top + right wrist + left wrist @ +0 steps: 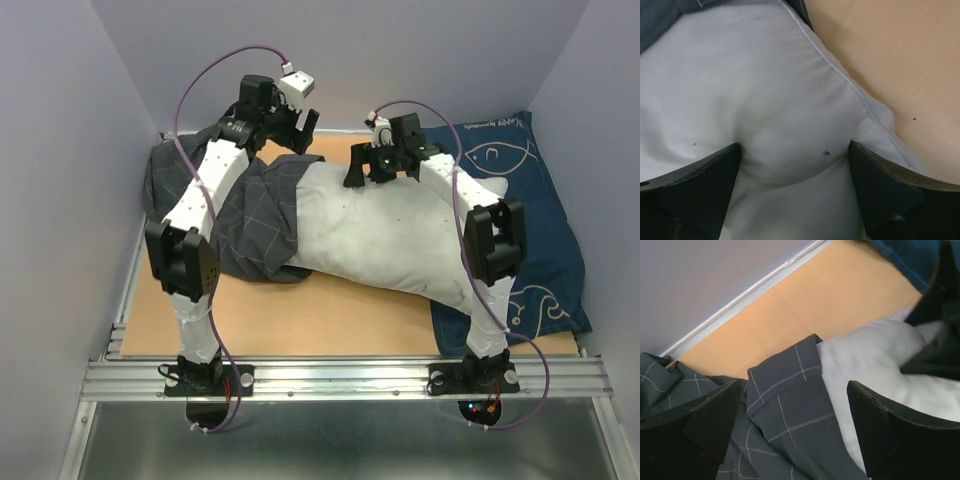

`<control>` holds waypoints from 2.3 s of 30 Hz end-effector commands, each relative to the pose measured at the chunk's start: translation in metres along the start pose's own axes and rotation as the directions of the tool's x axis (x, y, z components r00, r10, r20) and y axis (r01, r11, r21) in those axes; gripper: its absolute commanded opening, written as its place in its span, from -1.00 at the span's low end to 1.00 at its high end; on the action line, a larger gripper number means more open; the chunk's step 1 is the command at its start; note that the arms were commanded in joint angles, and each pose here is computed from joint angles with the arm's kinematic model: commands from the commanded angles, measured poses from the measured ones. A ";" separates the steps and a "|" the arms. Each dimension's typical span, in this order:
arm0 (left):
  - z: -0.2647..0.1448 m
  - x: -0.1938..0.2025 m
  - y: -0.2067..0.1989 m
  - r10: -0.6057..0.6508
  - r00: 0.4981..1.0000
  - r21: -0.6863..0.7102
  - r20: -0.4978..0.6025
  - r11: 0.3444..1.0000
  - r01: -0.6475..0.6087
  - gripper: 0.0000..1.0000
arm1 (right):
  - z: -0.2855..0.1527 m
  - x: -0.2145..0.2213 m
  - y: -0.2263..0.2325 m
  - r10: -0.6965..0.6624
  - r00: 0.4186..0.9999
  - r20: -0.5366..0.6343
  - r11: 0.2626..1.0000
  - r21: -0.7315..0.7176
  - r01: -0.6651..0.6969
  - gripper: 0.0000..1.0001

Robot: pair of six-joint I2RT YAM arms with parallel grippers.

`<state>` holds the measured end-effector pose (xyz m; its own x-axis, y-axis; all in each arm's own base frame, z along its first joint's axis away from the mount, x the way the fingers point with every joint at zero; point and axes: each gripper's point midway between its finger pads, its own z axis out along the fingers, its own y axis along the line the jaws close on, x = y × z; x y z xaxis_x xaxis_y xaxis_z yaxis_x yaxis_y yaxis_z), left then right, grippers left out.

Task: Put the pillow into the pillowcase

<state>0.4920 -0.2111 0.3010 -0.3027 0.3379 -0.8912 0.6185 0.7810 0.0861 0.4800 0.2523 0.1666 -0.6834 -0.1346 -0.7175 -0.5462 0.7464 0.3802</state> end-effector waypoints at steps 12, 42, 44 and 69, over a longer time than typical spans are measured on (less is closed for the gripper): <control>0.073 0.054 0.002 -0.092 0.990 -0.027 -0.107 0.996 0.090 0.51 | -0.001 0.024 0.037 -0.010 0.998 -0.061 0.985 -0.174 -0.001 0.14; 0.123 0.096 -0.003 -0.135 0.971 -0.024 -0.198 0.991 0.133 -0.29 | 0.002 0.034 0.050 0.032 0.994 -0.100 0.964 -0.260 -0.057 -0.88; 0.125 0.089 -0.013 -0.146 0.973 0.034 -0.181 0.987 0.154 -0.54 | 0.003 0.035 0.051 0.043 0.993 -0.106 0.962 -0.265 -0.070 -0.99; 0.052 -0.057 -0.140 -0.258 0.957 0.532 0.132 0.833 0.151 -1.00 | -0.024 -0.063 0.090 0.201 0.976 0.087 0.923 -0.349 -0.159 -0.99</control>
<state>0.4923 -0.3482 0.1990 -0.5479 0.1737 -0.8183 0.7240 0.5886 -0.3598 0.4512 0.2907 0.1740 -0.8350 -0.0211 -0.5498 -0.4609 0.5726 0.6780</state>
